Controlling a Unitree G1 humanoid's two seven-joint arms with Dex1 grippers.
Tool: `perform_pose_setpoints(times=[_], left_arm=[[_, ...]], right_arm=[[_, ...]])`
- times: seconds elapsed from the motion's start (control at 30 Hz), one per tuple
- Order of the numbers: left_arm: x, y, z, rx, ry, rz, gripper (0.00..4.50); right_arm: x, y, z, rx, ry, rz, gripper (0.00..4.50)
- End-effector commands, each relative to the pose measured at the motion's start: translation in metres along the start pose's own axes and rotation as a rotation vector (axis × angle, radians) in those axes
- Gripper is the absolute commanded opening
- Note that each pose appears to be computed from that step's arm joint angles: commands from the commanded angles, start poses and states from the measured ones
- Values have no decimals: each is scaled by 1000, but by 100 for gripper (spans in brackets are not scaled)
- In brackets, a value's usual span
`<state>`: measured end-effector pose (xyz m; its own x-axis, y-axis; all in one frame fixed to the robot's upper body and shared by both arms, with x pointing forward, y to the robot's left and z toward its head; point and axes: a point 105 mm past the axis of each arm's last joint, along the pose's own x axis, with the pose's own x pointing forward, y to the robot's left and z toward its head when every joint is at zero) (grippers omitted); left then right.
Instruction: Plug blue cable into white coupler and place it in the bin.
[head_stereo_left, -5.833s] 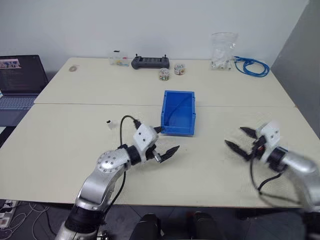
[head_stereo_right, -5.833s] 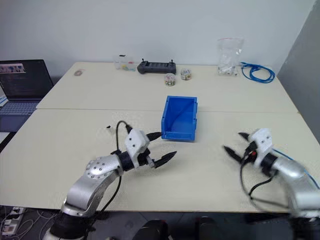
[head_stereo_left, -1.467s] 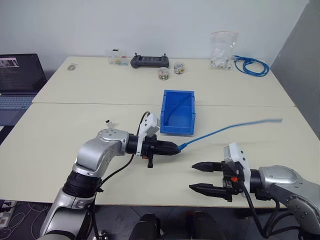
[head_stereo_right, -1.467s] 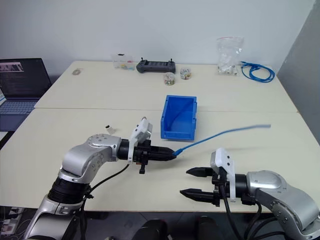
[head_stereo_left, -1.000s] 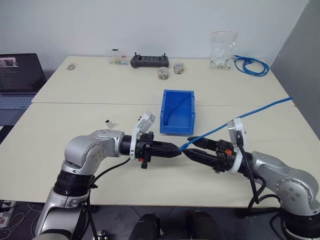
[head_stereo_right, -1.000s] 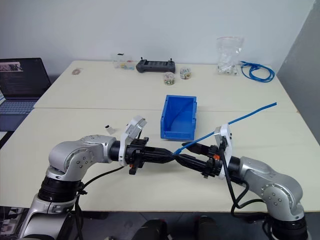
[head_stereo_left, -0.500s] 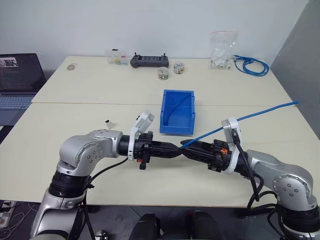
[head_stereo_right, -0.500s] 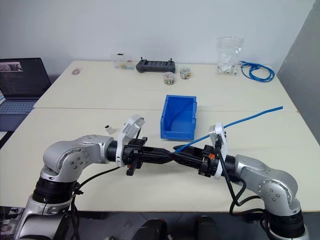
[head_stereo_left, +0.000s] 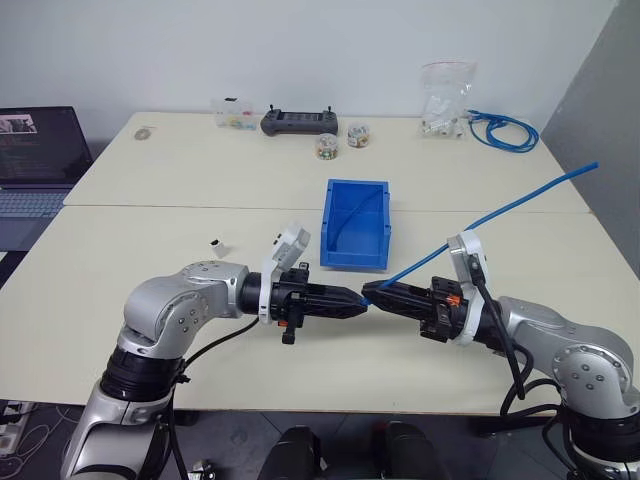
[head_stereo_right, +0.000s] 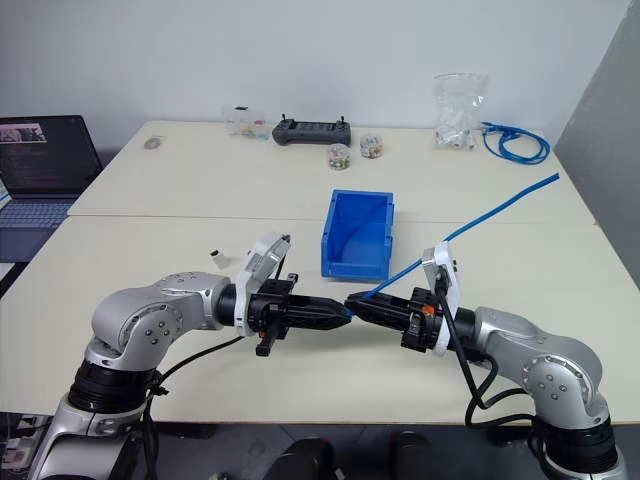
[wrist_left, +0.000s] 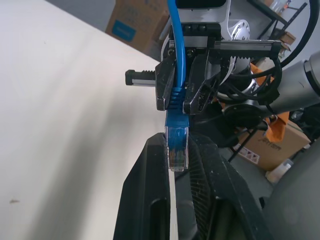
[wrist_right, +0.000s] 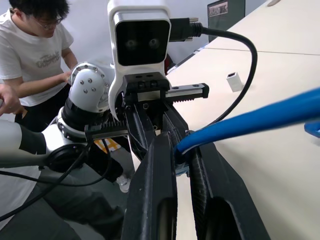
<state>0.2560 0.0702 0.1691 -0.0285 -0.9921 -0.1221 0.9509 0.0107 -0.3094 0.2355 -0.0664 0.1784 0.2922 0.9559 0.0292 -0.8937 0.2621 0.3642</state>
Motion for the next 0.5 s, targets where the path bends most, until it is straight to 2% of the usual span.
perform_pose_setpoints(times=[0.03,0.33,0.5], left_arm=[[-5,9,6,38,-10,75,110],[-15,0,-6,30,38,89,293],[-31,8,-11,10,36,229,398]], right_arm=[[7,14,-1,-48,10,67,7],[8,0,3,-136,12,8,6],[5,-22,6,-169,0,-86,6]])
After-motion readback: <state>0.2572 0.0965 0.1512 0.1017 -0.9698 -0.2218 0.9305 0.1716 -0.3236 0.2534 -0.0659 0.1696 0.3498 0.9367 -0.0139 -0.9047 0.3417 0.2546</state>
